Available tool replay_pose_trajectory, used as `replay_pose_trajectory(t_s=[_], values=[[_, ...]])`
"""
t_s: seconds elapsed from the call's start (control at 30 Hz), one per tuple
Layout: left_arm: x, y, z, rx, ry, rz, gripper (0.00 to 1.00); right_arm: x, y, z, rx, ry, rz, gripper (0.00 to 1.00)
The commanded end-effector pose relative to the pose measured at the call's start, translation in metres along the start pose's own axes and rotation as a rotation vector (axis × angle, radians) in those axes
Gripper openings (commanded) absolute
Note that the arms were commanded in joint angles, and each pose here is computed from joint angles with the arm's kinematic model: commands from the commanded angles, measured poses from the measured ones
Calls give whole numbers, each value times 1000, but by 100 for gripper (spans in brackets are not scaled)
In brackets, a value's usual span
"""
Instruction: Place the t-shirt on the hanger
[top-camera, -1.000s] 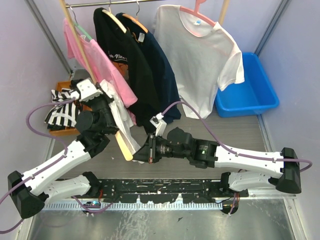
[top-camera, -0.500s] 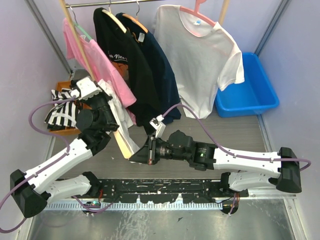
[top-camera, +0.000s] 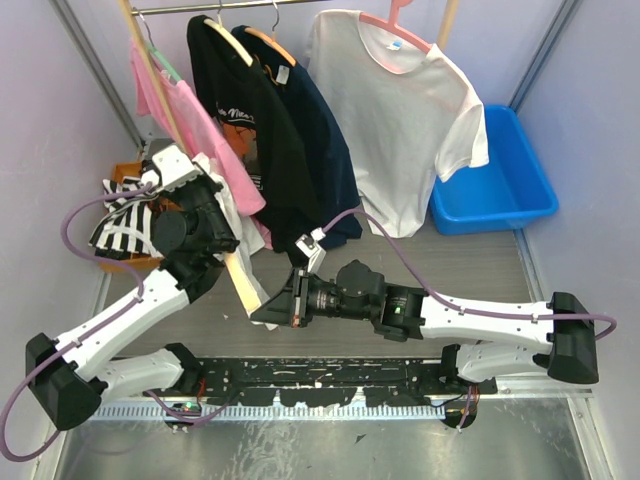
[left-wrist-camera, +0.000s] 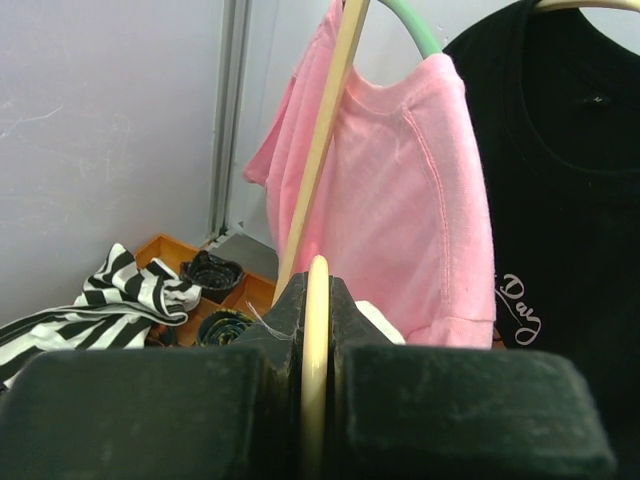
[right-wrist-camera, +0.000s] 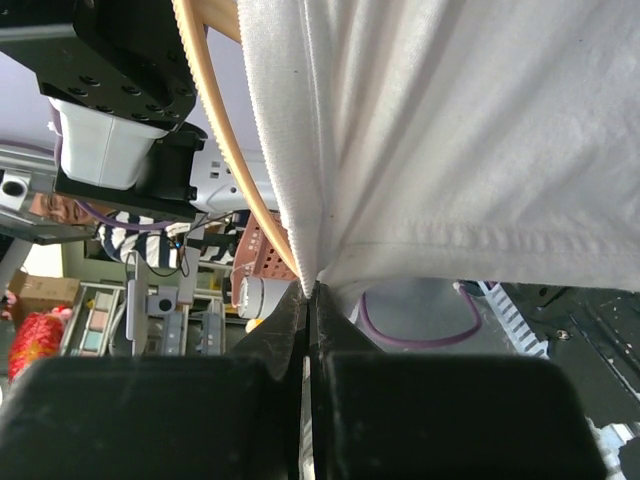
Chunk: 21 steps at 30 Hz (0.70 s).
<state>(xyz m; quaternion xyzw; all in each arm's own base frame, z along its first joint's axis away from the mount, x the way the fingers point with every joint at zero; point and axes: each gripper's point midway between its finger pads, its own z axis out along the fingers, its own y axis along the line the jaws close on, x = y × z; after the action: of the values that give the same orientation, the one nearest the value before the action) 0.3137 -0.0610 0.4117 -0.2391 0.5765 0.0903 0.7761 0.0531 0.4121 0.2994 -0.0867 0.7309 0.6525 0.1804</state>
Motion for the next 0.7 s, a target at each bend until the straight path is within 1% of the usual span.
replay_pose_trajectory(t_s=[0.0, 0.13, 0.33, 0.43, 0.67], values=[[-45, -4, 14, 3, -119, -173, 0, 52, 45, -22, -175, 239, 48, 1], [-43, -6, 15, 1, -125, -147, 0, 49, 58, -26, -222, 232, 84, 1], [-39, -4, 15, -2, -129, -113, 0, 26, 62, -38, -243, 132, 176, 1], [-38, -4, 15, -1, -129, -109, 0, 18, 68, -43, -260, 106, 204, 1], [-35, -9, 17, 12, -130, -77, 0, 3, 69, -48, -222, 33, 254, 1]])
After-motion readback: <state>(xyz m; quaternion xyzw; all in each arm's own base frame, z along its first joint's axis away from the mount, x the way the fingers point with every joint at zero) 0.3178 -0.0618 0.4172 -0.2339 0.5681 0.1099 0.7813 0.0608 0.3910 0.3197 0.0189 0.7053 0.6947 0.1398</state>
